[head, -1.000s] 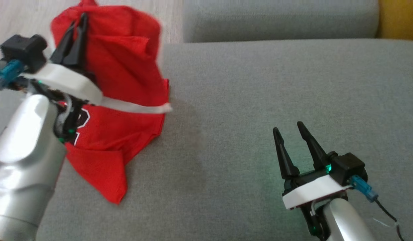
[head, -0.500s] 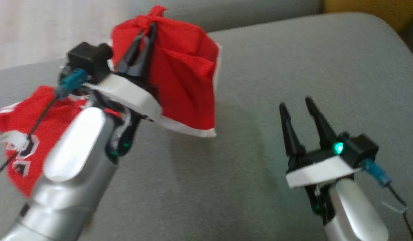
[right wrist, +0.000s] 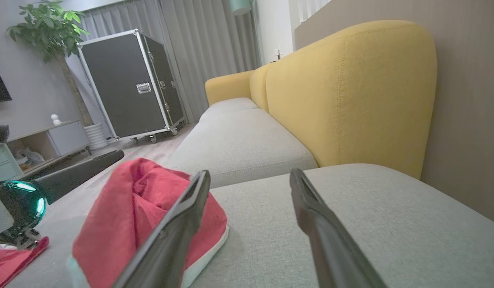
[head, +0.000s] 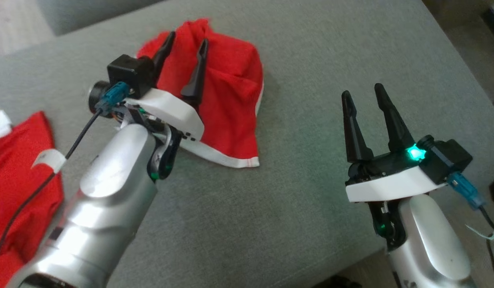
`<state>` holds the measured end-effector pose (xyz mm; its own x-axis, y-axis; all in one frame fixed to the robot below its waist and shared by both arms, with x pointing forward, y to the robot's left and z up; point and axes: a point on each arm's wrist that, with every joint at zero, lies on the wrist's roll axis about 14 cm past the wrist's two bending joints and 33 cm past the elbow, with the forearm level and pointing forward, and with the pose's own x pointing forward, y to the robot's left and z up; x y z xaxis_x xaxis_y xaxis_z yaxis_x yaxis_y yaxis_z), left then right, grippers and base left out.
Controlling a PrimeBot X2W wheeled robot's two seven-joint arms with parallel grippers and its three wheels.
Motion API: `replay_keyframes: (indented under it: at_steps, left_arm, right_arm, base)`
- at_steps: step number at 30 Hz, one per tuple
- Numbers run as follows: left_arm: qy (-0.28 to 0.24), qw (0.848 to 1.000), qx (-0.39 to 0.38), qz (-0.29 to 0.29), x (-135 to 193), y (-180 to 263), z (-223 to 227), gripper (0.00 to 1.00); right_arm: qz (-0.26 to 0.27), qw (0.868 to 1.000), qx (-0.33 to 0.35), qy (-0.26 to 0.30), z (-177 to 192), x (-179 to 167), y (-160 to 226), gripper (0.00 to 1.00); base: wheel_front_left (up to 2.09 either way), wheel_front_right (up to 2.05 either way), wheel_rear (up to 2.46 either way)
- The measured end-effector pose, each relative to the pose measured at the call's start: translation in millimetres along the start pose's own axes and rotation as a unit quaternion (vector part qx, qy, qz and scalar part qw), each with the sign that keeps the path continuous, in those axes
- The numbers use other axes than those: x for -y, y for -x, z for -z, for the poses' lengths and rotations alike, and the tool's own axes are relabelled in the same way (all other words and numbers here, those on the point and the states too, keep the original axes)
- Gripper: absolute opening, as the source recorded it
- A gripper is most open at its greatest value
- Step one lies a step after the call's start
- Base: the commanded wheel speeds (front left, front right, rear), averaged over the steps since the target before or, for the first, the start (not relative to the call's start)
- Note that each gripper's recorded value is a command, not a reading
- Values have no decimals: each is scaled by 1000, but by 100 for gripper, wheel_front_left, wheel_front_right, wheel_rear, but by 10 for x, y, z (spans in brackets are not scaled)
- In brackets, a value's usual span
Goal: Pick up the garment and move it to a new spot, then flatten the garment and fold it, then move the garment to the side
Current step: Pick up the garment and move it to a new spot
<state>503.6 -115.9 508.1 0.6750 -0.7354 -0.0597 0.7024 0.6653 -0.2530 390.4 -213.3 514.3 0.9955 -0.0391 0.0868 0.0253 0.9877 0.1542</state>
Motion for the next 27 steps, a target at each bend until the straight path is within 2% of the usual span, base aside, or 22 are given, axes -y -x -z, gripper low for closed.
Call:
replay_keyframes:
  at_steps: [5,10,13,17,25,27]
  left_arm:
    - [-9,999,33,-13,-207,-39,-13,100]
    - [-38,997,57,-45,-497,214,-139,100]
    - [-62,993,64,-71,-687,488,-213,100]
    - [-68,989,64,-116,-845,984,-162,100]
    - [-54,973,74,-214,-862,1992,26,100]
    - [-45,970,78,-226,-850,2100,52,100]
  right_arm:
    - [5,1000,-11,3,84,36,-37,100]
    - [-20,1000,-10,8,113,-114,-127,100]
    - [-43,999,-10,7,134,-271,-167,100]
    - [-64,998,-8,3,138,-426,-201,100]
    - [-118,992,-35,-6,313,-826,-42,100]
    - [-125,991,-37,-7,323,-874,-24,100]
  base:
    - [0,0,0]
    - [0,0,0]
    - [0,0,0]
    - [0,0,0]
    - [0,0,0]
    - [0,0,0]
